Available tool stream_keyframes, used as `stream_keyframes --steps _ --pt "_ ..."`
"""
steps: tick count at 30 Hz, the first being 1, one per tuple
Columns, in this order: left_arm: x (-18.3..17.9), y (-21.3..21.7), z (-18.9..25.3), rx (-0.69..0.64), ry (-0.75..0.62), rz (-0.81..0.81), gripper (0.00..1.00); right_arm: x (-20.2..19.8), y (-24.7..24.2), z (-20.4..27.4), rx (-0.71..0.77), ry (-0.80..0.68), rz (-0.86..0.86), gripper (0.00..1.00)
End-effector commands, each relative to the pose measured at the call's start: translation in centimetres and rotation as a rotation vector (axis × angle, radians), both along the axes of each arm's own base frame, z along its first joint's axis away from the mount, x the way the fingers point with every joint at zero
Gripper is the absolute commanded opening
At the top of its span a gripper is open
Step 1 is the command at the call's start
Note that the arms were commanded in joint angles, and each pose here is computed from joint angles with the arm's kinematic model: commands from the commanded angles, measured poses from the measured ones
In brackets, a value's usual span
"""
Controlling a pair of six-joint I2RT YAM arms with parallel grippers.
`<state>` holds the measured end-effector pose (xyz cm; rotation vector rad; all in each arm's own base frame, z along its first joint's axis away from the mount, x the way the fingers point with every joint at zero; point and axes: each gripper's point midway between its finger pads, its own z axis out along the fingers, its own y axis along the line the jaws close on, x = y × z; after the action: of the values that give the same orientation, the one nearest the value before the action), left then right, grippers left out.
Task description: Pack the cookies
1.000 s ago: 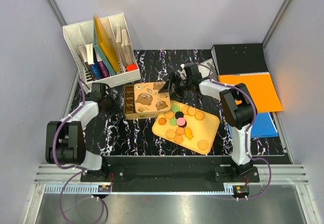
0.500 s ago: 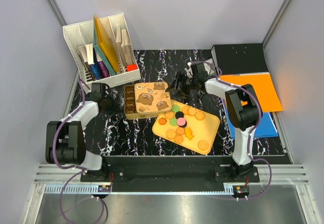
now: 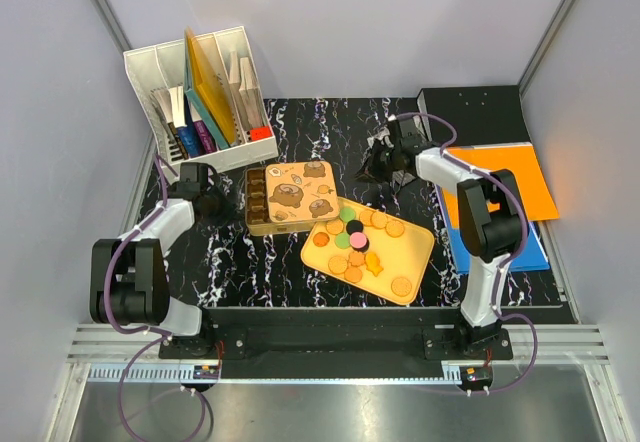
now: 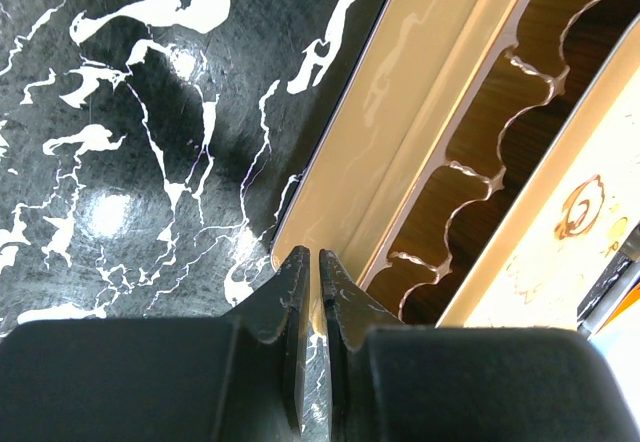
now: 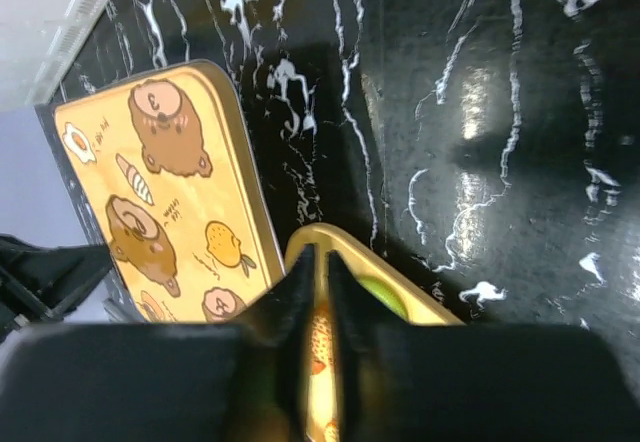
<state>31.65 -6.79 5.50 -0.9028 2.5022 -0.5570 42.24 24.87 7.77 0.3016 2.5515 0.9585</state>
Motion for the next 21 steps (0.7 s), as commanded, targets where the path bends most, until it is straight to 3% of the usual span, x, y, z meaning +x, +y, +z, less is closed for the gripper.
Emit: stream_keyframes --steps 1,6,13,21 --pt "1.7 -0.6 2.2 -0.033 -0.079 -0.02 0.11 2.8 -1.2 1.2 -0.119 -0.062 -0.016 0.04" --pt "1.7 -0.6 2.1 -0.033 -0.08 -0.017 0.11 4.0 -0.2 0.9 -0.142 -0.047 0.026 0.0" --pt "2.0 -0.8 2.3 -0.044 -0.085 -0.018 0.11 2.0 2.3 -2.2 -0.177 0.035 0.122 0.0" --pt "2.0 -0.9 2.1 -0.051 -0.081 -0.021 0.11 -0.3 6.7 -2.5 -0.158 0.039 0.242 0.0"
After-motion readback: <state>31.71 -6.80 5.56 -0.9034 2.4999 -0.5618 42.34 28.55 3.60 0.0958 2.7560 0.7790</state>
